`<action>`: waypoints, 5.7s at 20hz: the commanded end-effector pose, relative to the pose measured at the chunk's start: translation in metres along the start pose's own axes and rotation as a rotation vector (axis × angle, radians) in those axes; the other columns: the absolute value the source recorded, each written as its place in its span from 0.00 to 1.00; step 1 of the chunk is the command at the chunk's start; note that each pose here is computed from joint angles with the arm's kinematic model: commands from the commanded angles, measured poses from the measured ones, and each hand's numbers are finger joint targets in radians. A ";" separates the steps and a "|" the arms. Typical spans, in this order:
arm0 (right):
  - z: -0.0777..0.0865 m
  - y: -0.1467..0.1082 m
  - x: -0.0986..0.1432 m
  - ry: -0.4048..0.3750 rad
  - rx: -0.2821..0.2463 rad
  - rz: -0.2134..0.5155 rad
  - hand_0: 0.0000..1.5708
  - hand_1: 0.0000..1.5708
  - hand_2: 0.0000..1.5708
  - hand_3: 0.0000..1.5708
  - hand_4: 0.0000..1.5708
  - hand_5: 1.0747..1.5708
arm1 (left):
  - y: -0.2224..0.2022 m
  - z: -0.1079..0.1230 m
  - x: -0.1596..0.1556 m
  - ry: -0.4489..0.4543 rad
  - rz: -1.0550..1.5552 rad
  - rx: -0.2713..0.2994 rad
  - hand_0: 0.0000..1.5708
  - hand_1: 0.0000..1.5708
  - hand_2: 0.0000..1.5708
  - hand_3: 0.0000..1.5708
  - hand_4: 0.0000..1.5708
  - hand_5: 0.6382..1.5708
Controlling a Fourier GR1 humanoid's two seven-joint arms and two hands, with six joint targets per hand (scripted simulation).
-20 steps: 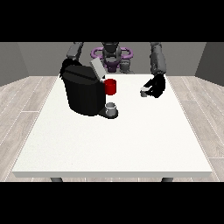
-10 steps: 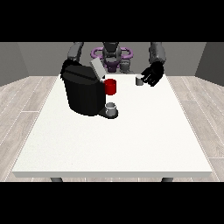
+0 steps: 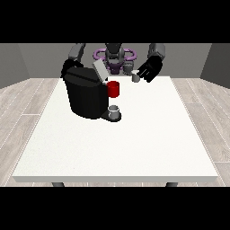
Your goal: Insert the coffee pod into the coffee machine and close the lid
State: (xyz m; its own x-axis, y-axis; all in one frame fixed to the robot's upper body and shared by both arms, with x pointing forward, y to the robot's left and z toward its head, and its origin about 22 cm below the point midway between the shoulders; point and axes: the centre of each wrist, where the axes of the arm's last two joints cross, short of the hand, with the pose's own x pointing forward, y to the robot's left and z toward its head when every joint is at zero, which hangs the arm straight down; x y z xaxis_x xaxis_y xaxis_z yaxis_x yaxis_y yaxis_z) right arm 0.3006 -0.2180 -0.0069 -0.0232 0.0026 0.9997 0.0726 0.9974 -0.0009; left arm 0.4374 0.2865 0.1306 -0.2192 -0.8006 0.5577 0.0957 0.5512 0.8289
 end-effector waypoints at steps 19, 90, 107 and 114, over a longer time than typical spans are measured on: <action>-0.016 0.005 0.049 -0.143 0.048 0.035 0.00 0.00 0.00 0.00 0.35 1.00 | 0.091 -0.020 0.048 -0.042 -0.015 0.196 0.81 0.81 0.83 0.79 0.31 1.00; -0.013 -0.021 0.018 -0.064 -0.081 0.005 0.00 0.00 0.00 0.00 0.25 1.00 | 0.038 -0.036 0.068 -0.056 -0.172 -0.049 0.00 0.00 0.00 0.00 0.00 1.00; 0.028 -0.054 -0.034 0.117 -0.225 -0.019 0.00 0.00 0.00 0.00 0.25 1.00 | -0.065 -0.009 0.017 -0.012 0.546 -0.024 0.00 0.00 0.00 0.00 0.15 1.00; 0.045 -0.077 -0.036 0.142 -0.208 0.084 0.00 0.00 0.00 0.00 0.23 1.00 | -0.129 0.034 -0.021 0.075 0.766 -0.089 0.00 0.00 0.00 0.00 0.12 1.00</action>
State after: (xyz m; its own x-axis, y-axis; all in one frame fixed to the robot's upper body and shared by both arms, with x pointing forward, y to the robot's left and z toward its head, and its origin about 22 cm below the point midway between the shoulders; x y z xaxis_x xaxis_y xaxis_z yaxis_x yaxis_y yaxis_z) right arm 0.2545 -0.2792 -0.0458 0.1029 0.0093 0.9946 0.2784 0.9597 -0.0377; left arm 0.4119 0.2433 0.0369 -0.0736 -0.3305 0.9409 0.2518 0.9068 0.3382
